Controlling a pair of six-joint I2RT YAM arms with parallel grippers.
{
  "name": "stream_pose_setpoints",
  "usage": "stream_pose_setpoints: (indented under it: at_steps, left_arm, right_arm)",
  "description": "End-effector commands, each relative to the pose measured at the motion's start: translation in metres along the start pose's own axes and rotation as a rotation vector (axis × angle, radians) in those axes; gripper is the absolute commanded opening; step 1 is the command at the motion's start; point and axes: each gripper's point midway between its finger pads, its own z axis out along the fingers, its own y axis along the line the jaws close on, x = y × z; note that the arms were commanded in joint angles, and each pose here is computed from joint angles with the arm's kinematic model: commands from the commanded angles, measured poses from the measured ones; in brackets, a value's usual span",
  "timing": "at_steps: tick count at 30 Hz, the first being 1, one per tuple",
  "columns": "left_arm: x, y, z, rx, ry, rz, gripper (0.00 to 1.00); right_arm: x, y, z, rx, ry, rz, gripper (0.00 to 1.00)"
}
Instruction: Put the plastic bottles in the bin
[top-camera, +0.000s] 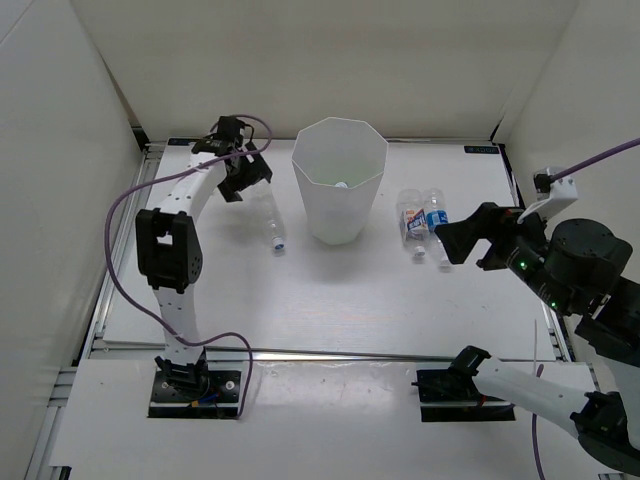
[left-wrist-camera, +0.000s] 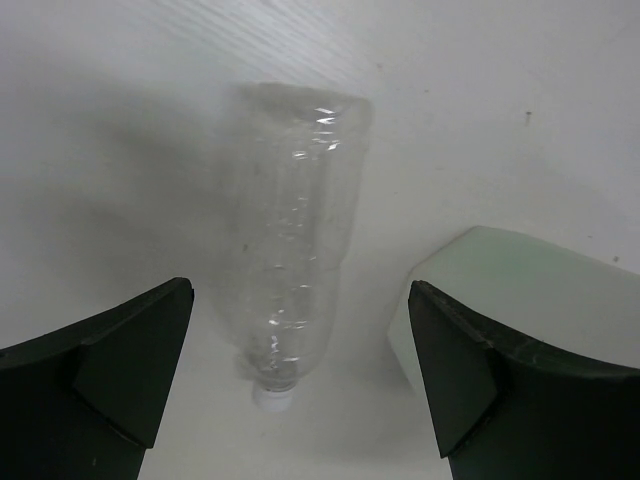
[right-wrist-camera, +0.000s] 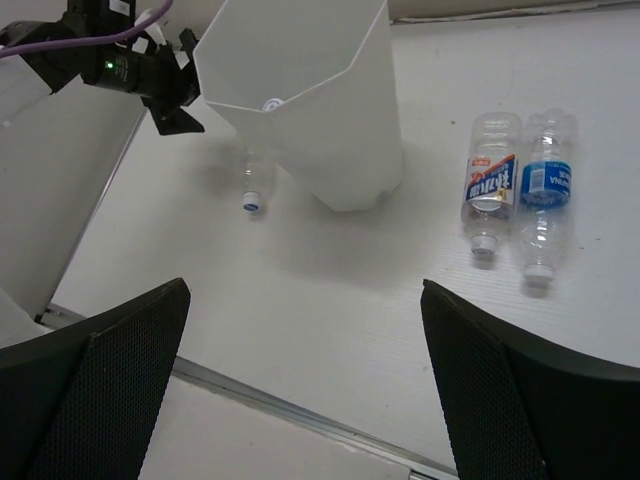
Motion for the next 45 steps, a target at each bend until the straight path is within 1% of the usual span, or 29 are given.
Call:
stream_pose_setpoints:
  at_steps: [1, 3, 7, 11, 12, 13, 17, 18, 19, 20, 21, 23, 24, 25, 26, 27, 29, 30, 31, 32, 33, 36, 37, 39, 40, 41, 43, 44, 45]
  left_arm:
    - [-0.004, -0.03, -0.002, 0.092, 0.004, 0.054, 1.0]
    - [-0.003, -0.033, 0.005, 0.105, 0.019, 0.075, 1.0]
    - [0.015, -0.029, 0.03, 0.101, 0.097, 0.099, 1.0]
    - [0.03, -0.011, 0.052, 0.054, 0.15, 0.114, 1.0]
    - [0.03, -0.01, 0.052, 0.055, 0.15, 0.126, 1.0]
    - [0.037, -0.005, 0.058, 0.04, 0.169, 0.126, 1.0]
    - [0.047, -0.001, 0.075, 0.029, 0.209, 0.124, 1.0]
    - [0.046, -0.002, 0.078, 0.029, 0.209, 0.124, 0.98]
    - [0.052, -0.004, 0.08, 0.045, 0.235, 0.122, 0.96]
    - [0.052, 0.002, 0.086, 0.034, 0.244, 0.113, 0.94]
    - [0.054, 0.001, 0.085, 0.043, 0.251, 0.112, 0.89]
    - [0.055, 0.0, 0.085, 0.052, 0.256, 0.122, 0.84]
    - [0.055, 0.0, 0.085, 0.052, 0.257, 0.122, 0.81]
    - [0.051, 0.003, 0.085, 0.049, 0.254, 0.114, 0.74]
    - [0.051, 0.003, 0.081, 0.052, 0.25, 0.114, 0.71]
    - [0.045, -0.001, 0.076, 0.066, 0.231, 0.115, 0.68]
    - [0.038, -0.004, 0.068, 0.073, 0.205, 0.117, 0.6]
    - [0.027, -0.004, 0.058, 0.077, 0.173, 0.109, 0.59]
    - [0.023, -0.007, 0.051, 0.087, 0.159, 0.109, 0.56]
    - [0.015, 0.001, 0.048, 0.06, 0.13, 0.102, 0.55]
    - [0.001, -0.004, 0.028, 0.073, 0.076, 0.091, 0.55]
    - [-0.024, 0.001, -0.002, 0.067, -0.012, 0.049, 0.55]
    - [-0.045, -0.007, -0.032, 0.106, -0.087, 0.03, 0.55]
    - [-0.074, -0.019, -0.07, 0.169, -0.183, -0.002, 0.55]
    - [-0.102, -0.034, -0.11, 0.241, -0.285, -0.024, 0.55]
    - [-0.114, -0.042, -0.131, 0.28, -0.337, -0.024, 0.55]
    - [-0.129, -0.067, -0.174, 0.406, -0.396, -0.017, 0.56]
    - [-0.144, -0.082, -0.209, 0.482, -0.461, -0.024, 0.56]
    - [-0.15, -0.089, -0.226, 0.522, -0.483, -0.045, 0.57]
  right_arm:
    - [-0.01, -0.01, -0.008, 0.049, -0.04, 0.016, 1.0]
    - [-0.008, -0.013, -0.006, 0.065, -0.039, 0.013, 1.0]
    - [-0.012, -0.014, 0.002, 0.093, -0.034, -0.018, 1.0]
    - [-0.017, -0.008, 0.012, 0.096, -0.028, -0.047, 1.0]
    - [-0.016, -0.007, 0.017, 0.102, -0.015, -0.062, 1.0]
    - [-0.02, -0.006, 0.014, 0.097, -0.026, -0.056, 1.0]
    - [-0.028, 0.001, 0.023, 0.096, -0.027, -0.098, 1.0]
    - [-0.028, 0.003, 0.029, 0.101, -0.016, -0.112, 1.0]
    - [-0.029, 0.005, 0.031, 0.091, -0.011, -0.124, 1.0]
    - [-0.031, 0.008, 0.032, 0.082, -0.008, -0.136, 1.0]
    - [-0.032, 0.012, 0.035, 0.071, -0.002, -0.157, 1.0]
    - [-0.031, 0.014, 0.042, 0.068, 0.015, -0.184, 1.0]
    - [-0.035, 0.016, 0.039, 0.063, 0.002, -0.178, 1.0]
    - [-0.034, 0.016, 0.042, 0.066, 0.01, -0.194, 1.0]
    - [-0.034, 0.015, 0.042, 0.066, 0.011, -0.205, 1.0]
    - [-0.035, 0.018, 0.043, 0.052, 0.006, -0.201, 1.0]
    - [-0.036, 0.021, 0.043, 0.038, 0.002, -0.206, 1.0]
    - [-0.036, 0.021, 0.043, 0.037, 0.002, -0.206, 1.0]
    - [-0.034, 0.023, 0.045, 0.028, 0.006, -0.206, 1.0]
    - [-0.034, 0.025, 0.045, 0.018, 0.01, -0.206, 1.0]
    - [-0.028, 0.024, 0.05, 0.023, 0.023, -0.212, 1.0]
    - [-0.024, 0.027, 0.05, -0.006, 0.018, -0.187, 1.0]
    - [-0.018, 0.027, 0.049, -0.014, 0.031, -0.181, 1.0]
    - [-0.017, 0.029, 0.049, -0.03, 0.02, -0.175, 1.0]
    - [-0.015, 0.029, 0.046, -0.039, 0.021, -0.164, 1.0]
    - [-0.016, 0.029, 0.044, -0.044, 0.01, -0.16, 1.0]
    - [-0.013, 0.027, 0.043, -0.042, 0.015, -0.152, 1.0]
    - [-0.01, 0.026, 0.043, -0.04, 0.019, -0.143, 1.0]
    - [-0.007, 0.026, 0.046, -0.038, 0.024, -0.145, 1.0]
